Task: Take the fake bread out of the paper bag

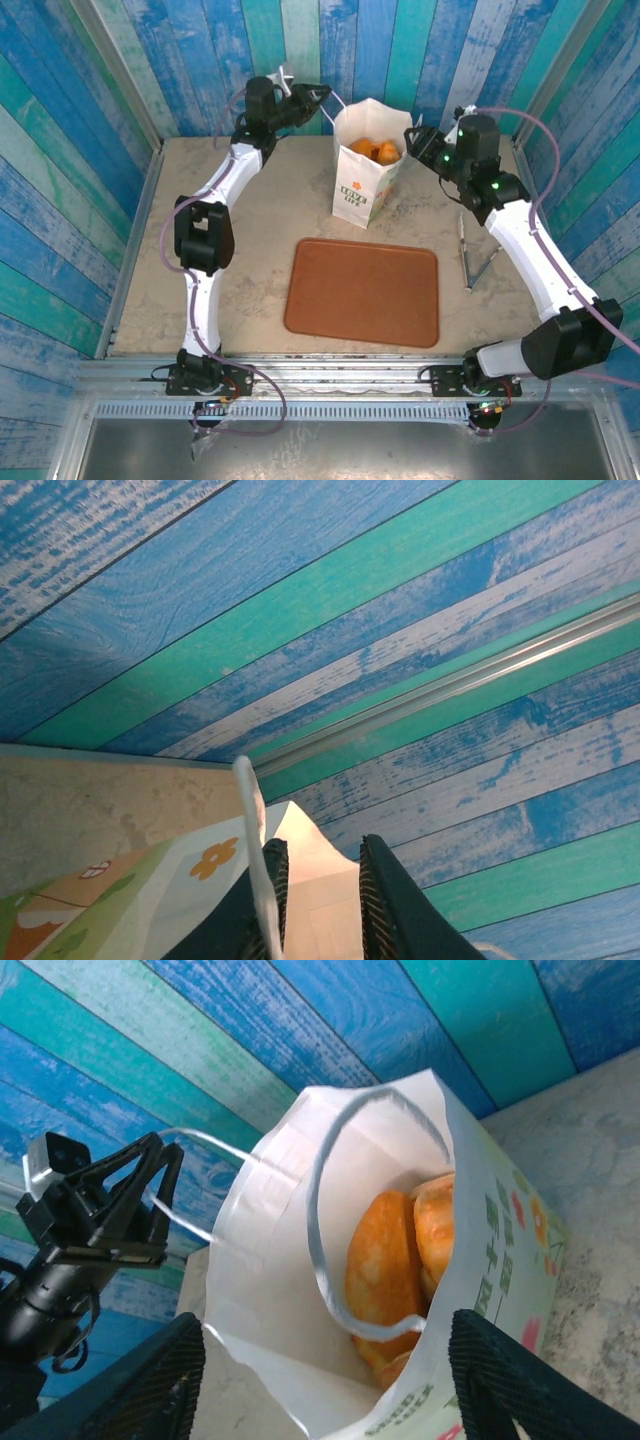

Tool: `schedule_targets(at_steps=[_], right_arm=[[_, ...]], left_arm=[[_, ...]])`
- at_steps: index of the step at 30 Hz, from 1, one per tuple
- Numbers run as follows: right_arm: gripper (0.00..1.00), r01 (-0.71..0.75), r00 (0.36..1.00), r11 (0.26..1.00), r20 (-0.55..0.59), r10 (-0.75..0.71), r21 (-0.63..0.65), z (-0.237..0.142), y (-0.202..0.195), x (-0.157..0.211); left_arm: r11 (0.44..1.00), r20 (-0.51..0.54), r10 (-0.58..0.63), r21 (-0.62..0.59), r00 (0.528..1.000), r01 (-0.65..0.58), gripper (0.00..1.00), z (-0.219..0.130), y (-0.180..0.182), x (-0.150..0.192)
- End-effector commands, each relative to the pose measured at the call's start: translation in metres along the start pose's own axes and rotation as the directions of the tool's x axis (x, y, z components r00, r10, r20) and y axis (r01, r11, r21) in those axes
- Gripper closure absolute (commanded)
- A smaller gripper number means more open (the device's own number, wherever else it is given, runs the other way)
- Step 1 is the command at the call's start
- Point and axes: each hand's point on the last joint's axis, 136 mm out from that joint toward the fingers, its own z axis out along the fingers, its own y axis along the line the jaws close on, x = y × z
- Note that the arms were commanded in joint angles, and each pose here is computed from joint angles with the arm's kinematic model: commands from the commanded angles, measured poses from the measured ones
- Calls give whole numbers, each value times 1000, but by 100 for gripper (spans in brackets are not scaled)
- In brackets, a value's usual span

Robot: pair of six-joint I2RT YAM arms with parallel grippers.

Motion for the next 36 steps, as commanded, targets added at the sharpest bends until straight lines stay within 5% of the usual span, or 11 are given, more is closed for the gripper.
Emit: schedule_targets(at_steps=[1, 10, 17, 21, 36], right_arm=[[38, 25, 999, 999, 27, -27, 39, 6, 0, -11], [48, 70, 997, 990, 22, -74, 121, 36, -5, -26], [89, 108, 994, 991, 20, -110, 78, 40, 9, -33], [99, 121, 993, 992, 13, -121, 25, 41, 22, -35], [99, 40, 983, 949, -158, -94, -312, 59, 101, 22]], left_arm=[[999, -10, -18, -46, 1000, 17, 77, 14, 33, 4], [998, -29, -34, -59, 999, 32, 84, 22, 40, 3], [1000, -15, -22, -20, 1000, 22, 100, 17, 29, -8], [1000, 21, 5, -1, 1000, -5, 100, 8, 15, -28], [991, 135, 105, -94, 985, -93, 100, -95, -11, -92]])
